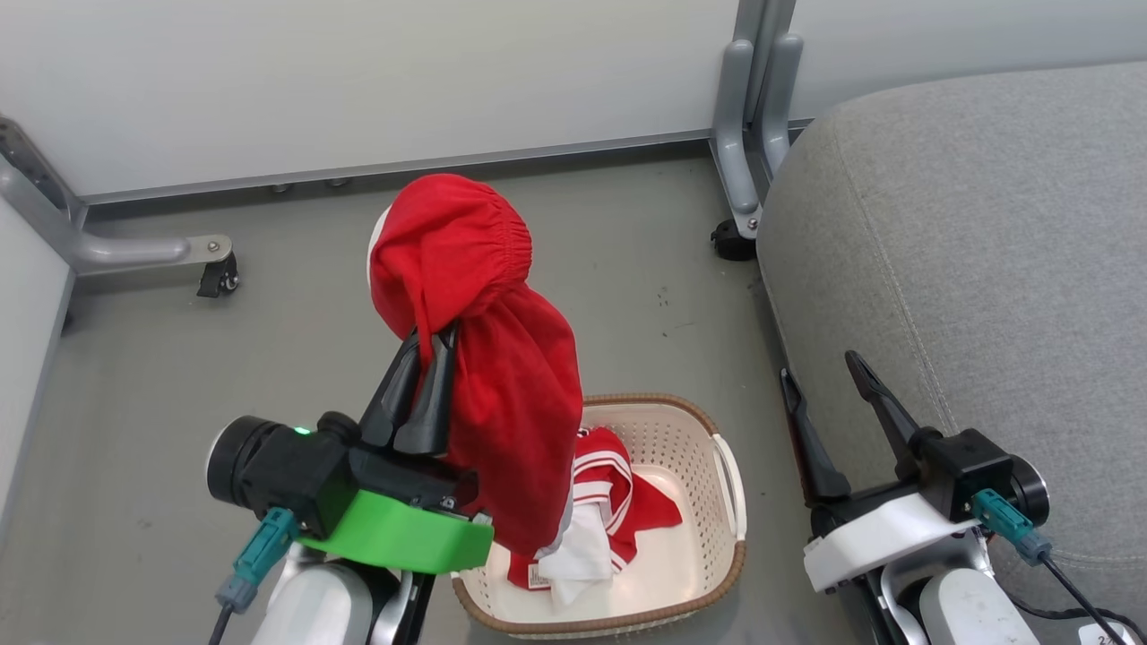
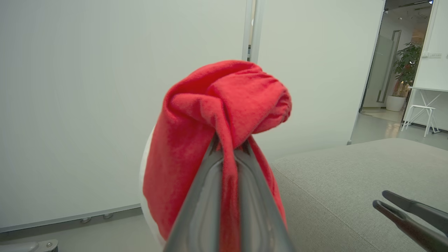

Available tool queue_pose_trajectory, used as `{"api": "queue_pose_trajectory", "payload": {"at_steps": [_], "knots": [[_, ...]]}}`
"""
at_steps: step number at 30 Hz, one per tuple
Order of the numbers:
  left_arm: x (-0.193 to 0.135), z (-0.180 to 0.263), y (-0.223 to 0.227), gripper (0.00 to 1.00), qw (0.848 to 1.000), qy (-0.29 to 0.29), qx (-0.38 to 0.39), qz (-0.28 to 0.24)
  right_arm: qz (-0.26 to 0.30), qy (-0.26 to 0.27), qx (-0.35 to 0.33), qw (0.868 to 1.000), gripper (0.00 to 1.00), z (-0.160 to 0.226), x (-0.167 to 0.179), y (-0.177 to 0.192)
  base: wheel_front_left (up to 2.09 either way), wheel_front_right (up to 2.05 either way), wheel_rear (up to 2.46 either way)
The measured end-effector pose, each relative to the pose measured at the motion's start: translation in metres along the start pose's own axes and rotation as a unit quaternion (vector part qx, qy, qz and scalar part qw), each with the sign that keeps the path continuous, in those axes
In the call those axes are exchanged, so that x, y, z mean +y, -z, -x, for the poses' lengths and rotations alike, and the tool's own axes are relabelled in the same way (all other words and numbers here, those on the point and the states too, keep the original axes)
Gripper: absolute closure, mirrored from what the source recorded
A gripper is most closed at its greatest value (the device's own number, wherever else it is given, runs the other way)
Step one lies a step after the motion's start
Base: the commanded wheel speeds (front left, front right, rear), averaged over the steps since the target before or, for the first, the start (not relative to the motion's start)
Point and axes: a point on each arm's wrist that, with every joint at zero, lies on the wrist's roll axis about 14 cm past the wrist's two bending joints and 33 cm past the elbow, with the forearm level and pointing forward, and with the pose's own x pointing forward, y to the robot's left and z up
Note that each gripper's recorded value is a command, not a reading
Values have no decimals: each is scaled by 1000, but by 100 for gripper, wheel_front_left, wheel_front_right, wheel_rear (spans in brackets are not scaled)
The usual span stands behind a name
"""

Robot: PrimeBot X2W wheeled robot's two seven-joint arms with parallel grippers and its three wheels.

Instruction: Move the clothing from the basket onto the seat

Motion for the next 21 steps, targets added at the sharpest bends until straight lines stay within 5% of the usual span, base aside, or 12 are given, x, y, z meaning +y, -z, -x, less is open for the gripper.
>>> {"api": "queue_pose_trajectory", "payload": {"at_steps": [8, 21], "knots": [[0, 0, 2, 100, 1000, 1, 3, 2, -7, -26, 7, 1000, 0, -2, 17, 3, 0, 0, 0], [1, -1, 9, 100, 1000, 2, 13, 6, -67, -243, 31, 967, 0, -10, 158, 3, 0, 0, 0]]}}
